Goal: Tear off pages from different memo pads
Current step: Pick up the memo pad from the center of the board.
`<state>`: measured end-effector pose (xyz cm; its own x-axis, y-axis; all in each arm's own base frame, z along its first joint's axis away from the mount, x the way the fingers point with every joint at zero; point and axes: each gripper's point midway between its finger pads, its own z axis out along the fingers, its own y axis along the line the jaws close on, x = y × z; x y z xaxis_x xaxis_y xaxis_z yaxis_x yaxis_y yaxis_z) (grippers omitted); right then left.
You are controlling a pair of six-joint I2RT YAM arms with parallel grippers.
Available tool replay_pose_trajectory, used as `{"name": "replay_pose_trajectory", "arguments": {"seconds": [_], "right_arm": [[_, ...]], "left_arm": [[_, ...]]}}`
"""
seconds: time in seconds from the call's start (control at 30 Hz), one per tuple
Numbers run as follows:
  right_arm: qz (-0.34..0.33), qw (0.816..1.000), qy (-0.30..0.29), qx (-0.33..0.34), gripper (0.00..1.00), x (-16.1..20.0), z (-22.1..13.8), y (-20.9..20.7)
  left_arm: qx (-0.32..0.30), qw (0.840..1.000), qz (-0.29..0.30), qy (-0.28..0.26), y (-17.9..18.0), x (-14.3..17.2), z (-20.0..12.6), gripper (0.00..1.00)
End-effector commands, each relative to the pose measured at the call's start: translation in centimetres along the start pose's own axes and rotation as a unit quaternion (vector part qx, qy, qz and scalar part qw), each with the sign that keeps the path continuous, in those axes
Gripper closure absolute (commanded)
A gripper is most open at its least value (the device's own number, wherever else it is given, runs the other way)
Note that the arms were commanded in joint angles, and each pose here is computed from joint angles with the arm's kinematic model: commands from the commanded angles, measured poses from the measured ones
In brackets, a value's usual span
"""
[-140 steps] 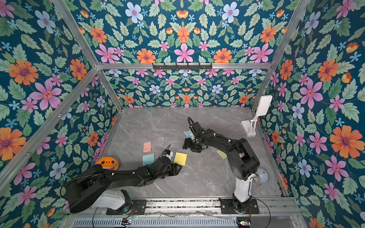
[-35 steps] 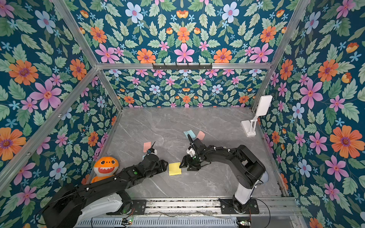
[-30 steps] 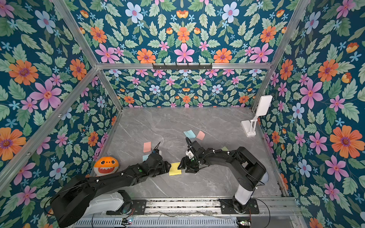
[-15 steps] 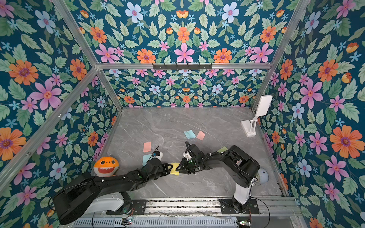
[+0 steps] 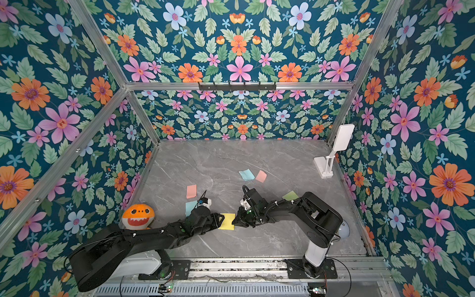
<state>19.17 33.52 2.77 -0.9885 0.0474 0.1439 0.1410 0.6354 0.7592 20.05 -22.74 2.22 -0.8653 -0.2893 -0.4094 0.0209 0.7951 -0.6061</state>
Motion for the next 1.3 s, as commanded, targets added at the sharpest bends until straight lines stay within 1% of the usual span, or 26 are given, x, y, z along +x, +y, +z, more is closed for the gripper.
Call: {"name": "replay_pose_trajectory", "arguments": {"seconds": [0.0, 0.13, 0.17, 0.23, 0.3, 0.47, 0.57, 0.63, 0.73, 0.83, 0.9, 0.97, 1.07, 1.17, 1.27], "right_arm": [[0.003, 1.000, -0.003, -0.007, 0.92, -0.1, 0.0, 0.4], [0.000, 1.000, -0.004, -0.022, 0.97, -0.1, -0.1, 1.1], [-0.001, 1.000, -0.006, -0.025, 0.98, -0.2, -0.2, 1.3], [-0.005, 1.000, -0.006, -0.028, 0.99, -0.3, -0.4, 1.8], [-0.008, 1.000, -0.005, -0.026, 1.00, -0.6, -0.5, 2.1], [-0.024, 0.999, -0.003, -0.046, 1.00, -1.6, -2.4, 3.3], [-0.048, 0.998, -0.005, -0.050, 1.00, -1.7, -4.3, 4.4], [-0.060, 0.997, -0.005, -0.052, 1.00, -1.5, -5.2, 4.8], [-0.075, 0.996, -0.014, -0.056, 1.00, -1.6, -6.7, 5.4], [-0.086, 0.994, -0.016, -0.066, 1.00, -1.6, -8.1, 6.1], [-0.092, 0.993, -0.012, -0.075, 1.00, -1.2, -9.1, 6.6], [-0.096, 0.992, -0.013, -0.086, 1.00, -1.0, -10.0, 7.1], [-0.091, 0.990, -0.016, -0.107, 1.00, -1.3, -10.8, 7.5], [-0.090, 0.986, -0.004, -0.138, 1.00, -1.4, -11.1, 8.4], [-0.092, 0.984, 0.010, -0.151, 1.00, -0.9, -11.3, 9.0]], "left_arm": [[-0.051, 0.997, 0.005, 0.051, 2.7, 2.4, -0.1, 0.67], [-0.042, 0.998, -0.004, 0.040, 2.4, 2.0, -0.3, 0.64], [-0.041, 0.999, 0.000, 0.033, 2.1, 1.6, -0.5, 0.60], [-0.017, 1.000, 0.017, 0.013, 0.7, 0.5, -0.9, 0.50], [0.007, 0.999, 0.033, -0.022, -0.6, -1.2, -1.7, 0.42], [0.060, 0.992, 0.065, -0.092, -3.6, -5.3, -4.5, 0.30], [0.083, 0.985, 0.094, -0.115, -5.4, -6.9, -6.0, 0.23], [0.091, 0.983, 0.099, -0.127, -5.9, -7.8, -6.8, 0.19], [0.105, 0.982, 0.078, -0.134, -5.5, -9.4, -7.1, 0.19], [0.166, 0.979, 0.050, -0.108, -6.2, -10.0, -6.8, 0.23], [0.216, 0.971, 0.037, -0.097, -7.7, -10.1, -7.0, 0.28], [0.253, 0.962, 0.029, -0.096, -9.0, -10.3, -7.3, 0.28], [0.268, 0.960, 0.030, -0.081, -9.3, -9.8, -6.7, 0.28], [0.276, 0.958, 0.027, -0.073, -9.1, -9.4, -6.0, 0.28], [0.304, 0.949, 0.017, -0.077, -10.0, -9.7, -6.2, 0.29]]}}
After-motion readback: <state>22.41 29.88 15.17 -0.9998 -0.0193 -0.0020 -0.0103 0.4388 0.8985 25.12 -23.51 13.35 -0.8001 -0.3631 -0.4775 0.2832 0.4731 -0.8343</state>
